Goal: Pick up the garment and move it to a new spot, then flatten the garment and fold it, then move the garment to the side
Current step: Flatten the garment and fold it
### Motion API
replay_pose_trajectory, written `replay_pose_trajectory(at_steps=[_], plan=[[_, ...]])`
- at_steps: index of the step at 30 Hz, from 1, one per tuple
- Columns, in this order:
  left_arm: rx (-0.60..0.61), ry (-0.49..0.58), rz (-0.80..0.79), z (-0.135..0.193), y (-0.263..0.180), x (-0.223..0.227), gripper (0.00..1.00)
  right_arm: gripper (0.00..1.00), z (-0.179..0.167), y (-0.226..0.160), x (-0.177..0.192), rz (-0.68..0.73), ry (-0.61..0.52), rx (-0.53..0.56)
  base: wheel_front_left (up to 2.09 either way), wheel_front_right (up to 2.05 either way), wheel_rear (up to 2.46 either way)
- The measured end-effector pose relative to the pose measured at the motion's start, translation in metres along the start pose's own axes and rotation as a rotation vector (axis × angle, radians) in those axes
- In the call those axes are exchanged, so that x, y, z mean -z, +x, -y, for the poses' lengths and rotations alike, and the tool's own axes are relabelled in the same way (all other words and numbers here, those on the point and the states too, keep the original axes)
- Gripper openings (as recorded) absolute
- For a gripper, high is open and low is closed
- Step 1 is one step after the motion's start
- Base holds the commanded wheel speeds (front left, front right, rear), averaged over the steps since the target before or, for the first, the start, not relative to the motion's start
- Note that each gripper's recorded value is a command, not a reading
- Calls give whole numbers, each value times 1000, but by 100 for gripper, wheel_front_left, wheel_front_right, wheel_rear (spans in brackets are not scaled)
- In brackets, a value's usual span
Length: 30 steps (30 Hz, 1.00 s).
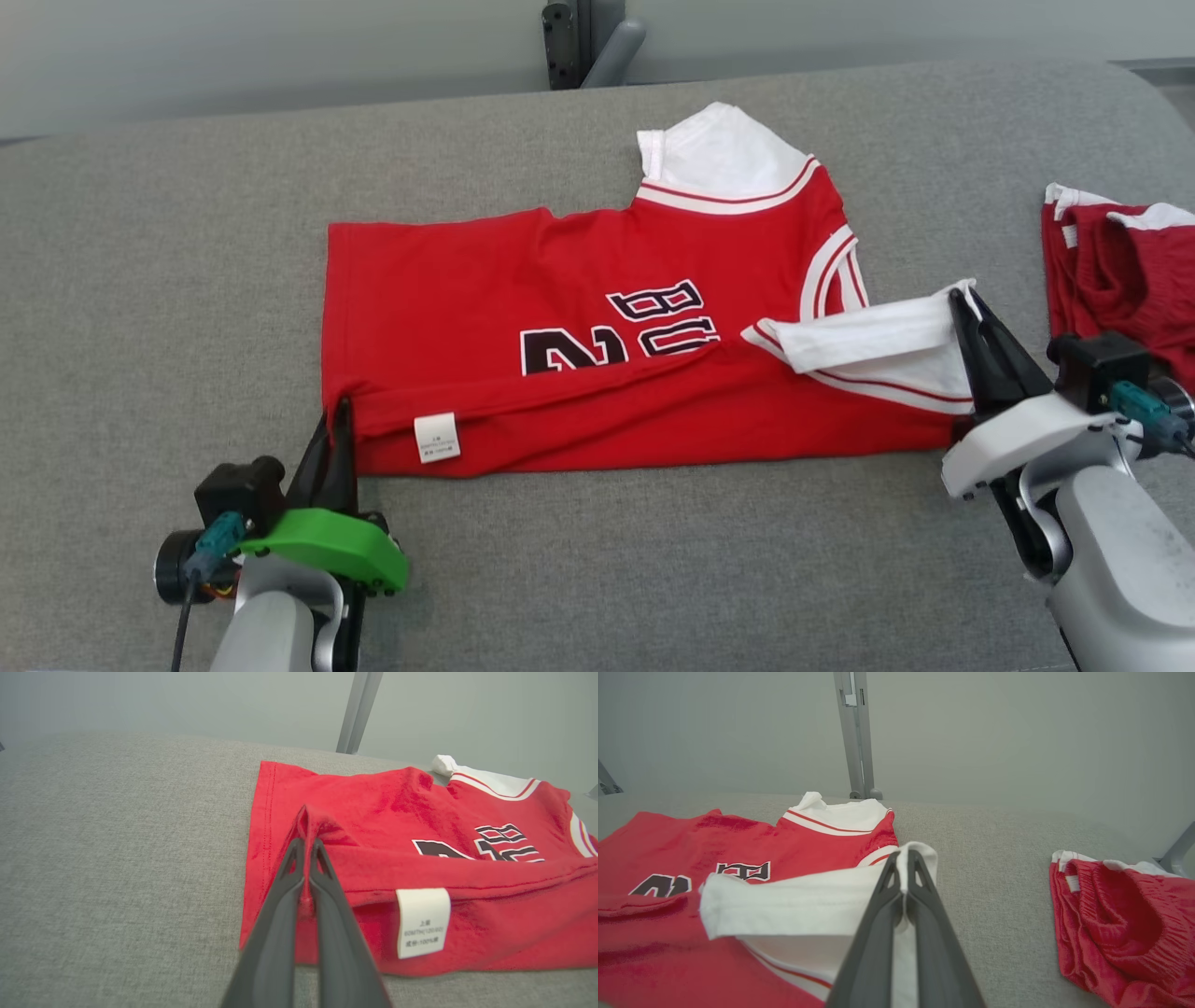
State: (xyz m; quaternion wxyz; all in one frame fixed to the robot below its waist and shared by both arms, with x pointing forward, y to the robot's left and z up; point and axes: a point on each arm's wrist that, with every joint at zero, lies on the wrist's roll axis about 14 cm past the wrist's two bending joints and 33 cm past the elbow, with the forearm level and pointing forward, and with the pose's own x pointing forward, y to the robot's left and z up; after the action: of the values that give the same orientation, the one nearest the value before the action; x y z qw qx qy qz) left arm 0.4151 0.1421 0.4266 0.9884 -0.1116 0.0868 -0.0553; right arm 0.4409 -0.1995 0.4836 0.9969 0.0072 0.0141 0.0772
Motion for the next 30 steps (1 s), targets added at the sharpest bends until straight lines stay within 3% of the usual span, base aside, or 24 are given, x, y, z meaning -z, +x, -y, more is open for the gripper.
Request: replay_pose_trajectory(at_steps=[10, 11, 12, 13, 20, 30], plan=[[-55, 25, -68, -20, 36, 20, 0, 0, 1, 60, 24, -65, -43, -24, 0, 0, 0], [-64, 26, -78, -22, 37, 23, 7, 0, 1, 63, 29, -78, -42, -22, 0, 0, 0], [-66, 27, -84, -23, 38, 25, 48, 24, 2, 64, 35, -95, -36, -16, 0, 0, 0], [-69, 26, -86, -25, 39, 26, 100, 100, 2, 66, 41, -110, -28, -13, 0, 0, 0], [-103, 40, 18, -31, 42, -5, 100, 100, 0, 73, 18, -19, -1, -4, 0, 0, 0], [-141, 20, -13, -33, 6, 10, 100, 100, 9, -2, 73, -170, 82, 84, 0, 0, 0]])
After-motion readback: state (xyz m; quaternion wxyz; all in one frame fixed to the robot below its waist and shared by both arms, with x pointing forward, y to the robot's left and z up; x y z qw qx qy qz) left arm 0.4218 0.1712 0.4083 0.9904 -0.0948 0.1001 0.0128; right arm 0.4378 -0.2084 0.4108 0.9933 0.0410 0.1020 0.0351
